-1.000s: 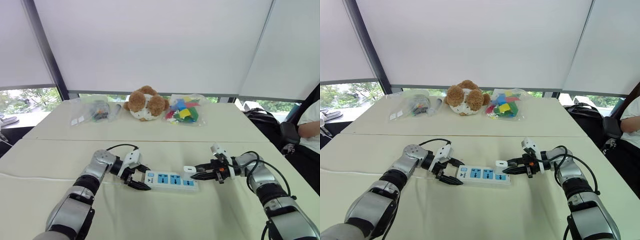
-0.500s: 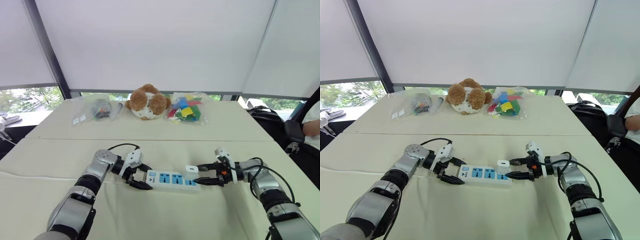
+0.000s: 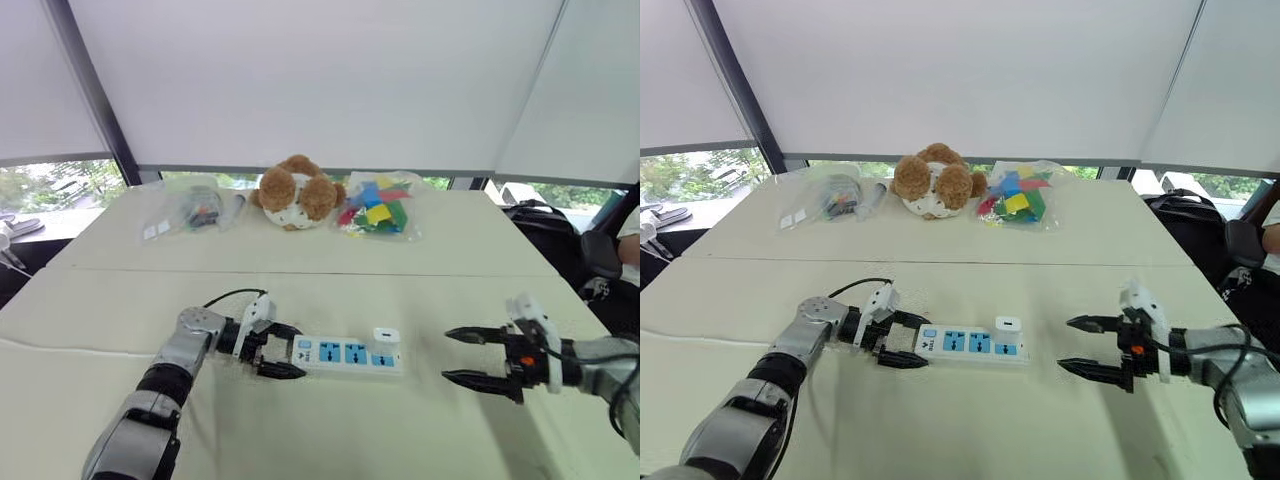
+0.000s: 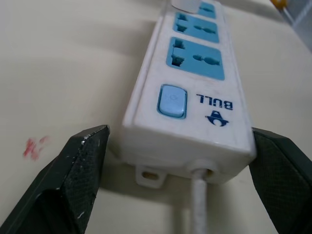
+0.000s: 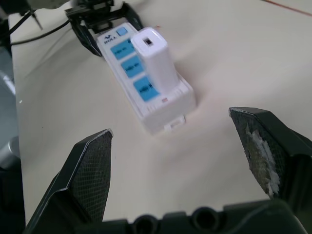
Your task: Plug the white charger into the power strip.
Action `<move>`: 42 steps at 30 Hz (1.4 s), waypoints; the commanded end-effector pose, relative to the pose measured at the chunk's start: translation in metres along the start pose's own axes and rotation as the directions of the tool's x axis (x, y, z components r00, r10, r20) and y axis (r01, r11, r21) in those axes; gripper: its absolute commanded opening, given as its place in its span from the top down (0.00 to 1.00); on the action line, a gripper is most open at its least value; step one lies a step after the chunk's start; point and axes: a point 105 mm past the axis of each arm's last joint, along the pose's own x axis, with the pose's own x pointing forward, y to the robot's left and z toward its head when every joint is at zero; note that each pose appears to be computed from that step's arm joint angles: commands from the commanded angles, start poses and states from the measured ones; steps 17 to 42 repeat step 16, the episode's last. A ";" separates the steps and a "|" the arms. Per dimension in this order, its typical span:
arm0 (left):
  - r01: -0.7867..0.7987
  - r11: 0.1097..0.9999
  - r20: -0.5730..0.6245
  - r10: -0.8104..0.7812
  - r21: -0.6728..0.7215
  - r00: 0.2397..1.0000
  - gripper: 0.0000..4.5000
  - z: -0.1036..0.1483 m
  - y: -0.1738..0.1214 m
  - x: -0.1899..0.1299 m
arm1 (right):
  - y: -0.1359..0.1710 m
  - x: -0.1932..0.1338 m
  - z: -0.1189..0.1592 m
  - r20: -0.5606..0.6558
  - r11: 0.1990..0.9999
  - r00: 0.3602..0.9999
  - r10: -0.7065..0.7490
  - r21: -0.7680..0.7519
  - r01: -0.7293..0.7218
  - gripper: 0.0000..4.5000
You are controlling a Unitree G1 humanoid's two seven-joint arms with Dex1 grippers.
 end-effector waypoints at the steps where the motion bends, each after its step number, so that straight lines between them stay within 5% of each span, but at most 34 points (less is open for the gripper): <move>1: -0.030 1.000 0.015 0.030 -0.002 0.999 0.00 0.020 -0.017 -0.021 | 0.000 -0.019 0.005 -0.018 0.999 0.999 -0.036 -0.027 0.035 0.07; 7: -0.266 0.946 0.111 0.289 -0.183 0.951 0.00 0.038 -0.020 -0.081 | -0.008 -0.037 0.000 0.019 0.983 0.985 -0.171 0.065 0.169 0.07; 12: -0.554 0.763 0.268 0.640 -0.333 0.720 0.00 0.036 0.023 -0.116 | -0.028 -0.021 -0.010 0.130 0.929 0.926 -0.355 0.165 0.333 0.07; 16: -0.654 0.664 0.289 0.747 -0.362 0.599 0.00 0.020 0.031 -0.107 | -0.045 -0.009 -0.021 0.205 0.840 0.819 -0.536 0.230 0.492 0.07; 42: -0.654 0.664 0.289 0.747 -0.362 0.599 0.00 0.020 0.031 -0.107 | -0.045 -0.009 -0.021 0.205 0.840 0.819 -0.536 0.230 0.492 0.07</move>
